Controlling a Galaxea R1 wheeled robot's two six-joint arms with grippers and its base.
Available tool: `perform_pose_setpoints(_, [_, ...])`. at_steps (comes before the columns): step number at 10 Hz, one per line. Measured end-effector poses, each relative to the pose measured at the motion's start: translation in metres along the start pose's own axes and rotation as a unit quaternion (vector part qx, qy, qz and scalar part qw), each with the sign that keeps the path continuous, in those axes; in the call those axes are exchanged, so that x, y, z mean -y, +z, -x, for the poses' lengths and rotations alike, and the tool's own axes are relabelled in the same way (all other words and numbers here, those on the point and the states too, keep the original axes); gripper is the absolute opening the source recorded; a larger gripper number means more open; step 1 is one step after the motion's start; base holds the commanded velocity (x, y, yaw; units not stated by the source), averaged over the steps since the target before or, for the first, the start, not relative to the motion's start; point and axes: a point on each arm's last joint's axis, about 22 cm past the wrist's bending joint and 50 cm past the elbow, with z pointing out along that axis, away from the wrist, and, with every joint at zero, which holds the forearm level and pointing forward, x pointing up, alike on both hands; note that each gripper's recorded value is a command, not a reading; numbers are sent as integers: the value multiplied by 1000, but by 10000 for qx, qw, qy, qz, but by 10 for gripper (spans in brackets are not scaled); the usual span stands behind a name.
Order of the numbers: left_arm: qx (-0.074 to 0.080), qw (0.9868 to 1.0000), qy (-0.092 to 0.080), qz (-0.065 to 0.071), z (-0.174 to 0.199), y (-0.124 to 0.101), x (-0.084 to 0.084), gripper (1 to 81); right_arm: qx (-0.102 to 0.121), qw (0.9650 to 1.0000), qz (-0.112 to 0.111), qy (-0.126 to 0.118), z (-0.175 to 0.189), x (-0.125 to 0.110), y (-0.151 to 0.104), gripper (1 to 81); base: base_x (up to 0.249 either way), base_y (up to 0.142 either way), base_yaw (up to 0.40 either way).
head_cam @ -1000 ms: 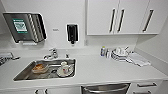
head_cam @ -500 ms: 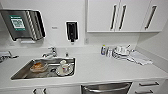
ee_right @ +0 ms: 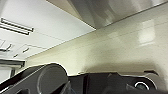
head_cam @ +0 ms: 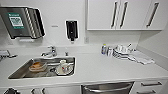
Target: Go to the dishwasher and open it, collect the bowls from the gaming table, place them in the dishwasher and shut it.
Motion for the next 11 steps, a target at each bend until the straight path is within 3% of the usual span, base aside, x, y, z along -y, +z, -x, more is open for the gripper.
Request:
perform_pose_setpoints(2, [-4,9997,254,10,-7,-7,-11,811,-85,9999,-53,-62,-7,-6,17,811,0,0,0])
perform_pose_setpoints(4, [114,9987,457,209,9,-5,-37,811,-196,9998,-50,-48,-15,-18,30,811,0,0,0])
perform_pose_setpoints(5, [172,9984,504,197,21,-7,-41,811,-240,9997,-39,-72,-17,-25,36,811,0,0,0])
perform_pose_setpoints(6, [173,9983,542,105,29,-9,-36,811,-285,9995,-38,-113,-19,-31,43,811,0,0,0])
perform_pose_setpoints(7, [127,9980,603,121,33,-4,-35,811,-343,9993,-54,-149,-23,-36,50,811,0,0,0])
perform_pose_setpoints(9, [56,9971,708,272,38,9,-42,811,-387,9991,-75,-176,-23,-44,63,811,0,0,0])
perform_pose_setpoints(11, [-31,9970,704,330,33,27,-33,811,-259,9996,-33,-80,-17,-60,78,811,0,0,0])
